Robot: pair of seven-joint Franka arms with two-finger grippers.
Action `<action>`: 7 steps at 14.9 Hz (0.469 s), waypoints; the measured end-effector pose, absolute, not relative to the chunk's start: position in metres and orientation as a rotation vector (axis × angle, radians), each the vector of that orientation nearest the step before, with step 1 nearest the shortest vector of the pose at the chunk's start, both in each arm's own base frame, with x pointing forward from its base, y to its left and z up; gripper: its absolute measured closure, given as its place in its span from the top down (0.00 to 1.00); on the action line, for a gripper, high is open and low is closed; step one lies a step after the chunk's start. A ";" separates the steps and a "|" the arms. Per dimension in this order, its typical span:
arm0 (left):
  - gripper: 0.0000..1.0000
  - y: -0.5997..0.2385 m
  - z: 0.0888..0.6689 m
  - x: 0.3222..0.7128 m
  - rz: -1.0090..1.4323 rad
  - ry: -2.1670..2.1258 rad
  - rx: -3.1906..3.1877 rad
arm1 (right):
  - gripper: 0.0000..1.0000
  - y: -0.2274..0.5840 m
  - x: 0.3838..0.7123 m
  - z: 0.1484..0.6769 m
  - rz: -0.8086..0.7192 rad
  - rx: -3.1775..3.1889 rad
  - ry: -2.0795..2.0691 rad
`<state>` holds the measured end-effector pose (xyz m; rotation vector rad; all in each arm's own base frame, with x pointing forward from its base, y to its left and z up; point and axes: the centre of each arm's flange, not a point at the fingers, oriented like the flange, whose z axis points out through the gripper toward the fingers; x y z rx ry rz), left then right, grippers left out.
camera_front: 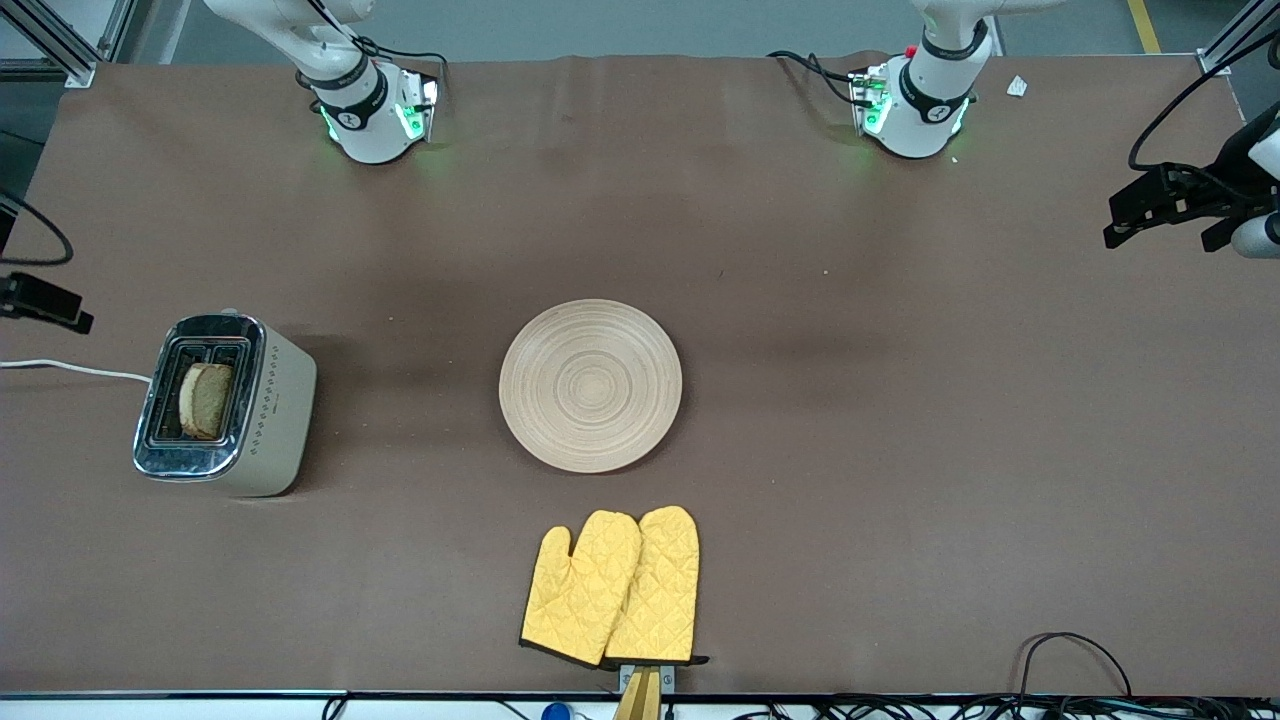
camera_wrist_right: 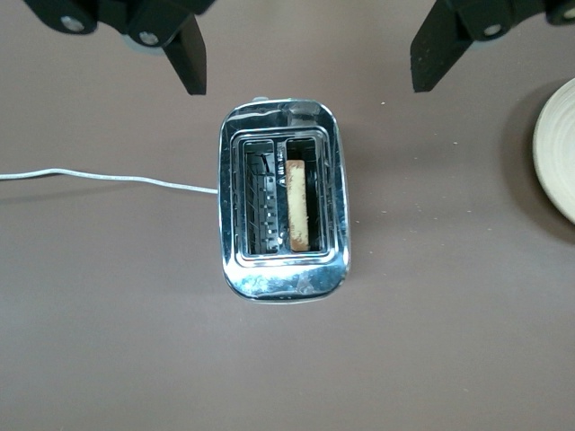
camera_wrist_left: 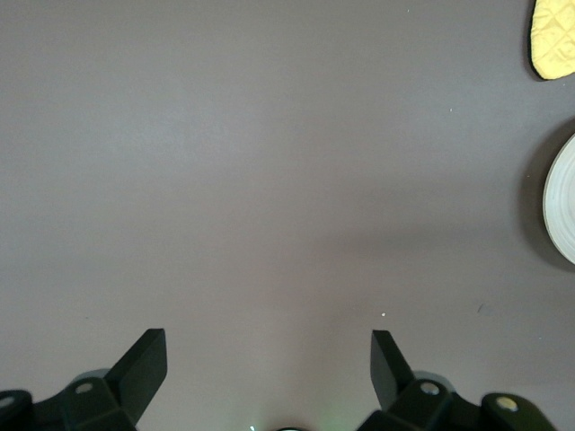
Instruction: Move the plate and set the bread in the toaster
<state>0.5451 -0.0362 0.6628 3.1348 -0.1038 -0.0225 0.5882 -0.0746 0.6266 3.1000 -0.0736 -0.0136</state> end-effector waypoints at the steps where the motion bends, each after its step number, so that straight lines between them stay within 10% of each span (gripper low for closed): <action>1: 1.00 -0.036 0.663 0.545 -0.023 -0.104 3.135 | 1.00 -0.070 0.579 0.634 -0.001 3.102 -0.061; 7: 1.00 -0.036 0.663 0.545 -0.023 -0.102 3.135 | 1.00 -0.061 0.560 0.617 -0.017 3.116 -0.035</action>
